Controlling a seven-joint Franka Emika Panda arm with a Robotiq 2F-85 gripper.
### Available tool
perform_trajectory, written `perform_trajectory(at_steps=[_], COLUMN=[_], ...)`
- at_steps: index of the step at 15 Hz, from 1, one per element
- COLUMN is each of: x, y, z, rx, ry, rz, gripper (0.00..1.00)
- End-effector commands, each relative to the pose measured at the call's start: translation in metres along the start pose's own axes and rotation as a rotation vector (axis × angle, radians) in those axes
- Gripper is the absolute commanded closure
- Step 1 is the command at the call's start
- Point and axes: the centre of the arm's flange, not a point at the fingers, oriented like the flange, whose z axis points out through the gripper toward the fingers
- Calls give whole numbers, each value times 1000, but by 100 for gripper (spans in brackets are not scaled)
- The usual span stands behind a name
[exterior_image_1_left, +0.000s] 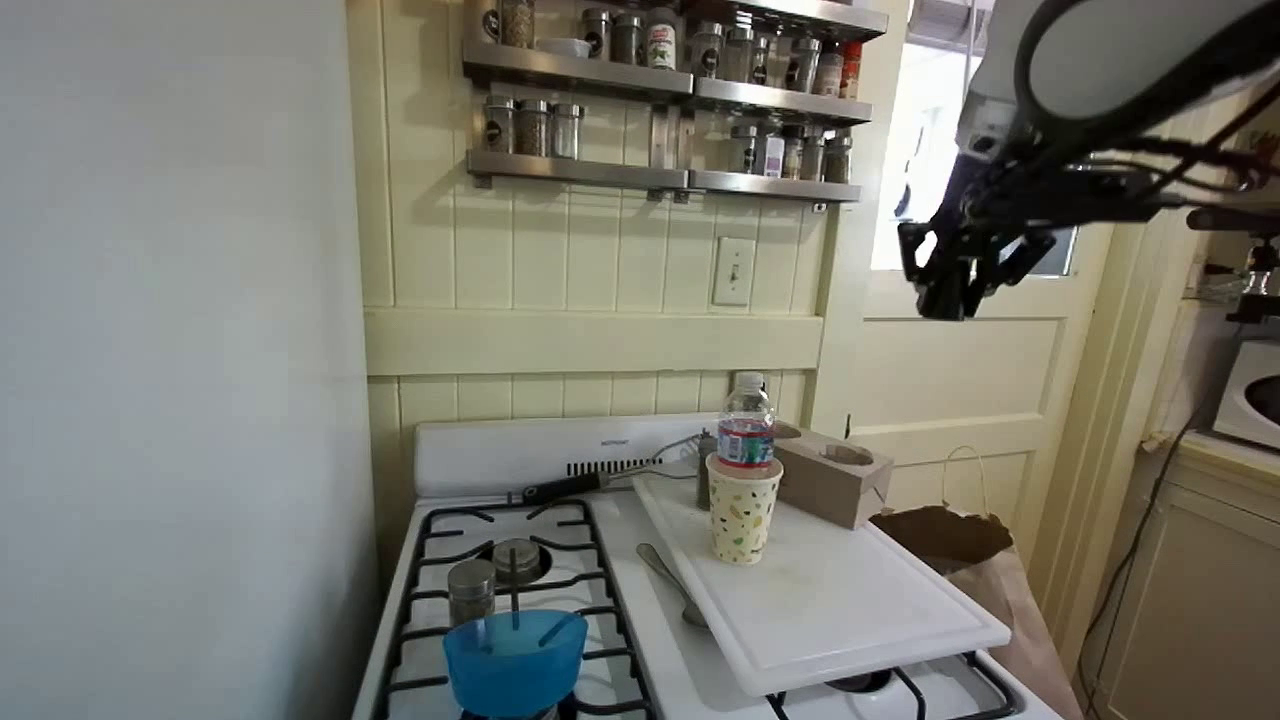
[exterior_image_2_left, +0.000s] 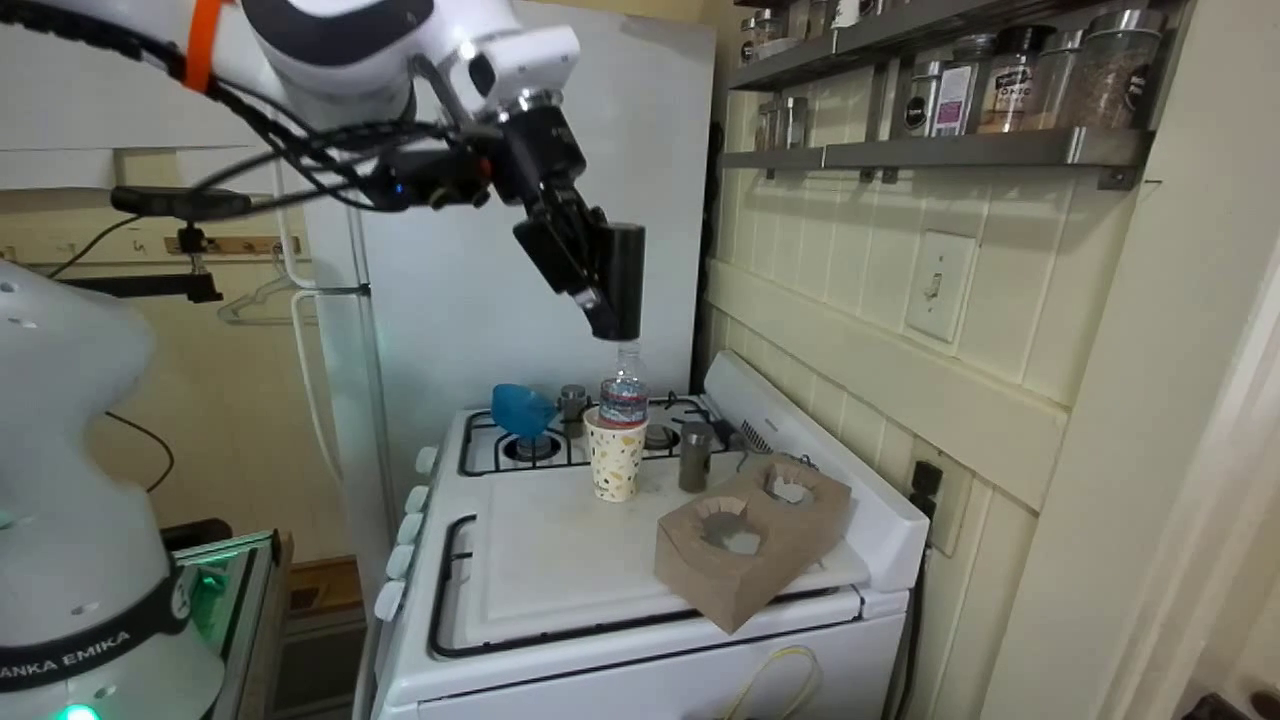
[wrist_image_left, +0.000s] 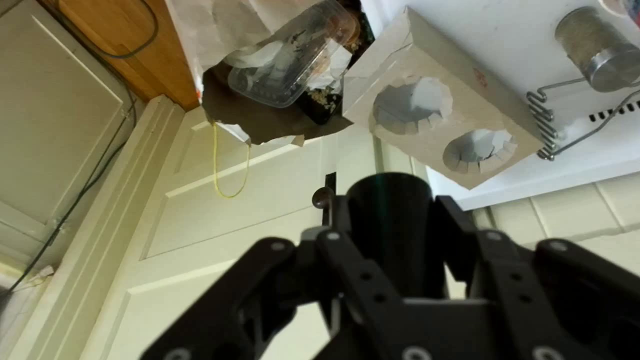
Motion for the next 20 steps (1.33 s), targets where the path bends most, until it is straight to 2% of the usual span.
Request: perform_trajectory(at_steps=[1, 3, 6, 7, 9, 11, 13, 16, 20], x=[10, 24, 26, 26, 44, 77, 105, 150, 201], y=[5, 11, 11, 11, 6, -7, -27, -56, -86], z=[-21, -52, -53, -51, -57, -72, -86, -95, -85], rx=[-20, -39, -43, -46, -67, -123, -134, -94, -56], ry=[-5, 0, -5, -10, 48, 149, 219, 273, 340], rz=[1, 3, 0, -2, 14, -101, -198, -368, -577], gripper=[55, 55, 55, 80, 80, 80, 80, 80, 80])
